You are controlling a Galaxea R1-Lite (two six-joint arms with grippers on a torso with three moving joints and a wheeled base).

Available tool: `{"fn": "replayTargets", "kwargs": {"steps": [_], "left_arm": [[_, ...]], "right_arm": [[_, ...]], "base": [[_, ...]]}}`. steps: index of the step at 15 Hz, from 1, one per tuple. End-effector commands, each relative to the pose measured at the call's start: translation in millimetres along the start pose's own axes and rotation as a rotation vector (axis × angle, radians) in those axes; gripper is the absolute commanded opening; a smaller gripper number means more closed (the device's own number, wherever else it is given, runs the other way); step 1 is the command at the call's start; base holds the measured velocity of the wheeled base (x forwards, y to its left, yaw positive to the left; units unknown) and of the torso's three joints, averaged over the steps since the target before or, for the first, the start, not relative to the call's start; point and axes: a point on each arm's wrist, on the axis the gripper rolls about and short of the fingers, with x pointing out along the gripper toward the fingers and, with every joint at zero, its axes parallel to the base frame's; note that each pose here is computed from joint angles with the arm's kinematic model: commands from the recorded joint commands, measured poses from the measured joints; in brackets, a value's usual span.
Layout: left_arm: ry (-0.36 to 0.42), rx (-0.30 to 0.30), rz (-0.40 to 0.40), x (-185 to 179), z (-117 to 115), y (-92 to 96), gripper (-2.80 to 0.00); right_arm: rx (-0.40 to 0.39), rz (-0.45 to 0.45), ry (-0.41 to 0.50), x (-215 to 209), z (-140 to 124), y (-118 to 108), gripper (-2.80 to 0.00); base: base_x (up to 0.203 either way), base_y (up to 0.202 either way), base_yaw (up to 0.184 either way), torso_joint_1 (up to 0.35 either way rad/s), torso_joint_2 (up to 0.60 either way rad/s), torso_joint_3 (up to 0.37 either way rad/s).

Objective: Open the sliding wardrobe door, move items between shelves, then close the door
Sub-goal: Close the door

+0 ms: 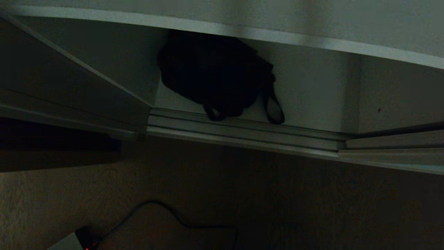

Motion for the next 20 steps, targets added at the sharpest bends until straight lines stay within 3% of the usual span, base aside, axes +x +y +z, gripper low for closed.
{"fn": "replayTargets", "kwargs": {"steps": [1, 2, 4, 6, 8, 10, 13, 15, 18, 20], "left_arm": [[-0.033, -0.030, 0.033, 2.8, -23.4, -4.4, -2.80], [-0.014, -0.098, 0.070, 10.6, -29.5, -3.2, -2.80], [0.001, -0.146, 0.142, 31.3, -43.9, -0.6, -2.80], [-0.039, -0.143, 0.187, 55.7, -60.2, 1.5, -2.80], [-0.100, -0.099, 0.205, 81.2, -85.9, 0.9, -2.80], [-0.125, -0.076, 0.182, 94.2, -107.7, -2.2, -2.80], [-0.129, -0.170, 0.076, 92.7, -105.1, -4.2, -2.80], [-0.141, -0.210, 0.071, 92.8, -104.2, -4.1, -2.80], [-0.191, -0.123, 0.036, 93.5, -102.0, -4.5, -2.80], [-0.191, -0.123, 0.039, 93.6, -102.8, -4.6, -2.80]], "right_arm": [[0.000, 0.001, -0.002, -0.2, 0.0, 0.0, -2.80], [0.000, 0.000, -0.002, -0.2, 0.0, 0.0, -2.80], [0.000, 0.002, -0.002, -0.2, 0.0, 0.0, -2.80], [0.000, 0.000, -0.002, -0.2, 0.0, 0.0, -2.80], [0.000, 0.000, -0.002, -0.2, 0.0, 0.0, -2.80], [0.000, 0.000, -0.002, -0.2, 0.0, 0.0, -2.80], [0.000, 0.001, -0.002, -0.2, 0.0, 0.0, -2.80], [0.000, 0.000, -0.002, -0.2, 0.0, 0.0, -2.80], [0.000, 0.001, -0.002, -0.2, 0.0, 0.0, -2.80], [0.000, 0.000, -0.002, -0.2, 0.0, 0.0, -2.80]], "base": [[0.000, 0.000, 0.000, 0.000, 0.00, 0.000], [0.000, 0.000, 0.000, 0.000, 0.00, 0.000], [0.000, 0.000, 0.000, 0.000, 0.00, 0.000], [0.000, 0.000, 0.000, 0.000, 0.00, 0.000], [0.000, 0.000, 0.000, 0.000, 0.00, 0.000], [0.000, 0.000, 0.000, 0.000, 0.00, 0.000], [0.000, 0.000, 0.000, 0.000, 0.00, 0.000], [0.000, 0.000, 0.000, 0.000, 0.00, 0.000], [0.000, 0.000, 0.000, 0.000, 0.00, 0.000], [0.000, 0.000, 0.000, 0.000, 0.00, 0.000]]}}
